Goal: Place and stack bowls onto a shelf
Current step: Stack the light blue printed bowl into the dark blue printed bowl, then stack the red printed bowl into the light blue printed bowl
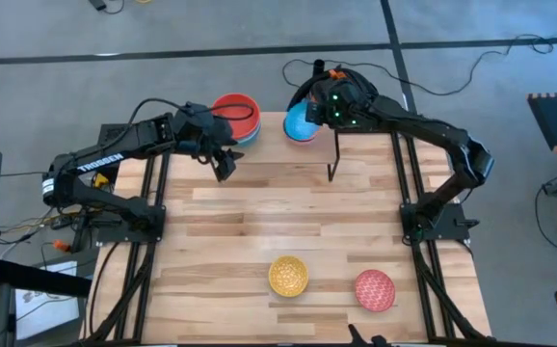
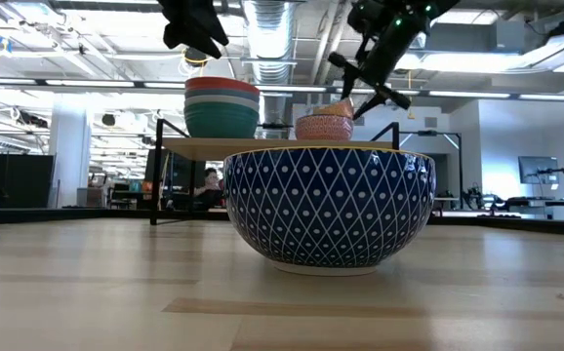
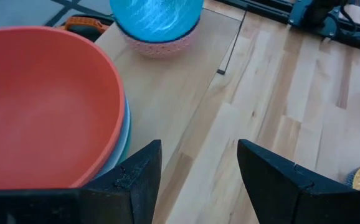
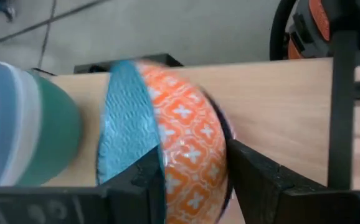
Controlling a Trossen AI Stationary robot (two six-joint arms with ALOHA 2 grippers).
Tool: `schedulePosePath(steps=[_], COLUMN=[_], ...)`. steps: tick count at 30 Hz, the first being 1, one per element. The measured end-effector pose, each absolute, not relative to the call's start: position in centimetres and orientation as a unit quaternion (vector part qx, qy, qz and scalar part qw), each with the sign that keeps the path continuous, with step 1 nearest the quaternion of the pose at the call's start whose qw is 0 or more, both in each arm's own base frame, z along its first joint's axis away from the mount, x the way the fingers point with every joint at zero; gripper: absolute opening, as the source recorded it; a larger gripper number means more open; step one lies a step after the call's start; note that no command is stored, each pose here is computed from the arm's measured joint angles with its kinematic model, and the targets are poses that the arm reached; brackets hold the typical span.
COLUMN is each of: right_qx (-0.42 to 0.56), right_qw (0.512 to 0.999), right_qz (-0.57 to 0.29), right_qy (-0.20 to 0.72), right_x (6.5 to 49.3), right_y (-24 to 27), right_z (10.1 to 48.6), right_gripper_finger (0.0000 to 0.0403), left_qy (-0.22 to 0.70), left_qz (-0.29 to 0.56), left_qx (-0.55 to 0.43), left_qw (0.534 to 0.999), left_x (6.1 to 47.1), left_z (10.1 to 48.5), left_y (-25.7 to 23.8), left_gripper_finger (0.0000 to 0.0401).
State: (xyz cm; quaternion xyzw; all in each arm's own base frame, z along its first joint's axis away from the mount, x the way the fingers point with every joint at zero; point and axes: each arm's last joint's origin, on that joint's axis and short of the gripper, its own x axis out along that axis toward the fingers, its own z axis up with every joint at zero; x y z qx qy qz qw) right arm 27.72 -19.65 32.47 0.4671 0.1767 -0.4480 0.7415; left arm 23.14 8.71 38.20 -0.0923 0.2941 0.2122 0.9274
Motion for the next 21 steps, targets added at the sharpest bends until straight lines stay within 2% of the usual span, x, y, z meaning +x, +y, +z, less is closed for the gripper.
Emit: schedulePosePath(steps=[6,21], right_qx=[0.447,0.441], right_qw=[0.748,0.750], right_qz=[-0.466,-0.458], right_qy=[0.156,0.181], right_x=[26.5,27.0], right_y=[-19.6,-19.7], right_z=[33.8,33.1], right_gripper_finger=[0.0181,0.0177], left_qy=[0.298,0.290], left_qz=[0.212,0.222], left_qx=[-0.092,-0.095], left_qw=[0.926,0.926], left_x=[23.1,23.1], left_z=[38.1,38.2], left_y=[8.7,8.9], left_gripper_finger=[0.0194,0.0194])
